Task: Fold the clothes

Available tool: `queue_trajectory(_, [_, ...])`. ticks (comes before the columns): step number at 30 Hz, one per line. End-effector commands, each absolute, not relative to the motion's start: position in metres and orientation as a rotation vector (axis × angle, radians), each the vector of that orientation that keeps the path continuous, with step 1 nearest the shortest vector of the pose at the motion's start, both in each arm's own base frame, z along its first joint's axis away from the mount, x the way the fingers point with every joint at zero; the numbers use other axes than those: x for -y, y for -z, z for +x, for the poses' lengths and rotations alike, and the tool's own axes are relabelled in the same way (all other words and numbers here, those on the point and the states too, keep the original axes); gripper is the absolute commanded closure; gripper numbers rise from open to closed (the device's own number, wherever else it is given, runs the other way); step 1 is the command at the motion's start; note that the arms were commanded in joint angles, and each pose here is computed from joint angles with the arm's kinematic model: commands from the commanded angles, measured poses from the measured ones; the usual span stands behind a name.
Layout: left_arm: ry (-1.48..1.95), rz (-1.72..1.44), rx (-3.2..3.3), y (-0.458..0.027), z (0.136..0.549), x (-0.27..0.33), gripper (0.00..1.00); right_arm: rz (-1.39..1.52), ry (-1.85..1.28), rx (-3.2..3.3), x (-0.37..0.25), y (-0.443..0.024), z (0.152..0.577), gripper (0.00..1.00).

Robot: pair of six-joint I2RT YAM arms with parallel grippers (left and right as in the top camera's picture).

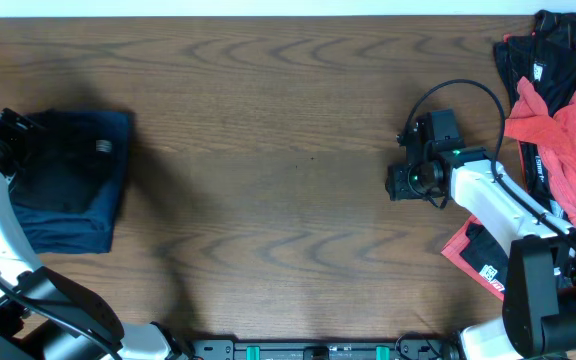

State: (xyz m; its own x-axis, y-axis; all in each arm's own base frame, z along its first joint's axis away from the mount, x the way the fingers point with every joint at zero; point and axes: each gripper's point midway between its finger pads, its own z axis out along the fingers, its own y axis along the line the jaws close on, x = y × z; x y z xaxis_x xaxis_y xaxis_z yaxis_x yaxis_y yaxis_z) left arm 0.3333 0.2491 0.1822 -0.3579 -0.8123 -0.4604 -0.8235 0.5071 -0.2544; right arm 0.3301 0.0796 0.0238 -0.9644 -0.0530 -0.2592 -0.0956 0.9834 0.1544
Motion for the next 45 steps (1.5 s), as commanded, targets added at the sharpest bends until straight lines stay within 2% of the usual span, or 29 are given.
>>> queue_trajectory(1, [-0.060,-1.356,-2.208,-0.183,0.330,-0.255,0.02,-0.115,-0.227,-2.838,-0.076,-0.034,0.338,0.46])
queue_trajectory(4, [-0.061,-1.378,-2.199,-0.183,0.328,-0.256,0.02,-0.115,-0.227,-2.838,-0.076,-0.034,0.338,0.46])
queue_trajectory(7, [-0.012,-1.372,-2.202,-0.183,0.334,-0.248,0.02,-0.115,-0.227,-2.838,-0.076,-0.034,0.338,0.38])
queue_trajectory(8, [0.019,-1.353,-2.211,-0.183,0.338,-0.242,0.02,-0.115,-0.228,-2.837,-0.076,-0.035,0.338,0.31])
queue_trajectory(10, [0.074,-1.290,-2.242,-0.184,0.349,-0.226,0.02,-0.116,-0.230,-2.834,-0.077,-0.035,0.338,0.06])
queue_trajectory(11, [0.117,-1.237,-2.268,-0.184,0.357,-0.213,0.02,-0.116,-0.233,-2.831,-0.077,-0.035,0.339,0.01])
queue_trajectory(14, [0.210,-1.076,-2.344,-0.186,0.383,-0.165,0.02,-0.111,-0.236,-2.818,-0.077,-0.036,0.342,0.01])
queue_trajectory(19, [0.136,-0.604,-2.489,-0.188,0.419,-0.064,0.02,0.019,-0.264,-2.788,-0.079,-0.039,0.351,0.01])
queue_trajectory(22, [0.148,-0.303,-2.529,-0.190,0.427,0.003,0.02,0.053,-0.276,-2.753,-0.080,-0.043,0.359,0.01])
queue_trajectory(26, [0.182,-0.106,-2.545,-0.190,0.422,0.067,0.02,0.059,-0.243,-2.656,-0.076,-0.052,0.381,0.01])
queue_trajectory(32, [0.053,-0.051,-2.665,-0.176,0.392,0.071,0.02,0.134,-0.113,-2.642,-0.045,-0.075,0.373,0.01])
queue_trajectory(36, [0.021,-0.047,-2.781,-0.172,0.357,0.064,0.02,0.211,-0.044,-2.586,-0.019,-0.111,0.359,0.01])
queue_trajectory(45, [0.093,-0.148,-2.603,-0.228,0.325,0.056,0.02,0.251,-0.023,-2.298,0.001,-0.198,0.321,0.01])
